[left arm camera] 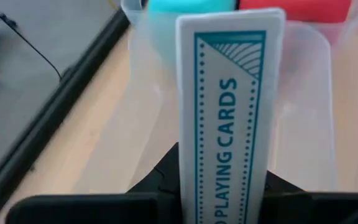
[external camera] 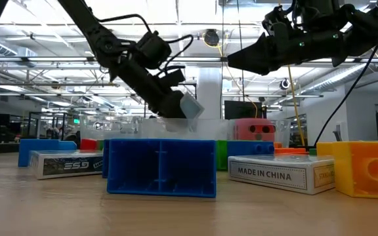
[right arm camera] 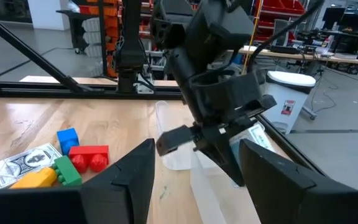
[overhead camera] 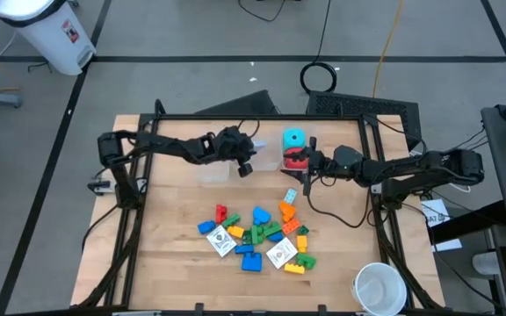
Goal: Pick & Place Toys
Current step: Put the blue deck of cards into the middle transparent bin, then put the brown deck of cards into the middle transparent bin
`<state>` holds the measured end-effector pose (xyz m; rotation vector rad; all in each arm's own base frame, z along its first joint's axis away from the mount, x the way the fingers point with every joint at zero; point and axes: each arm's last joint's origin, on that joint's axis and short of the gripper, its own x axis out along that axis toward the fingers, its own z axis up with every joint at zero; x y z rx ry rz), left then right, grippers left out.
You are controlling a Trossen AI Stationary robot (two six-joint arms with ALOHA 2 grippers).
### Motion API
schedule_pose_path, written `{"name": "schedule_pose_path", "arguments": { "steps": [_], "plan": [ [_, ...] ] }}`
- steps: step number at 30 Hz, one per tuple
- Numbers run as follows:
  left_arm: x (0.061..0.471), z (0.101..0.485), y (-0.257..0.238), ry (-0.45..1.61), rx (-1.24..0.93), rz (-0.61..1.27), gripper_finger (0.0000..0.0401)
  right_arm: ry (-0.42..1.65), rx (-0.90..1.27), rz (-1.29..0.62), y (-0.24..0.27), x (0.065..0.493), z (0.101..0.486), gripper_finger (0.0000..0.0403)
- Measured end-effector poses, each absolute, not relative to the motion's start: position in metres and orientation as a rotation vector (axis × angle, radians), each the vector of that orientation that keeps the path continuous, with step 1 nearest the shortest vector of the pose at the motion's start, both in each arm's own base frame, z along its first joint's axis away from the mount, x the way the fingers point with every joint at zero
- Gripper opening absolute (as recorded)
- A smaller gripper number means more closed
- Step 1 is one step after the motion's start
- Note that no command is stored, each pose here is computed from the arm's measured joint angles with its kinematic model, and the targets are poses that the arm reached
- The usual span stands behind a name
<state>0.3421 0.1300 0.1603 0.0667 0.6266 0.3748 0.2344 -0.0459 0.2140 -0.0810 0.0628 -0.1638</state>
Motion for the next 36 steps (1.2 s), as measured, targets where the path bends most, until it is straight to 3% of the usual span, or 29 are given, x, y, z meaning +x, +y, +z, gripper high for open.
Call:
{"name": "schedule_pose_path", "arguments": {
  "steps": [10,16,22,36],
  "plan": [
    [0.347,0.156,0.128,0.637,0.165,0.484,0.0219,0.088,-0.082,-0.163,-0.046,0.234,0.212,0.0201],
    [0.348,0.157,0.128,0.621,0.172,0.495,0.0275,0.087,-0.083,-0.163,-0.046,0.234,0.212,0.0201],
    [0.347,0.169,0.127,0.569,0.178,0.500,0.0287,0.090,-0.082,-0.163,-0.046,0.234,0.211,0.0201],
    [0.346,0.187,0.121,0.471,-0.007,0.468,0.0251,0.094,-0.077,-0.163,-0.046,0.234,0.211,0.0201]
  ]
}}
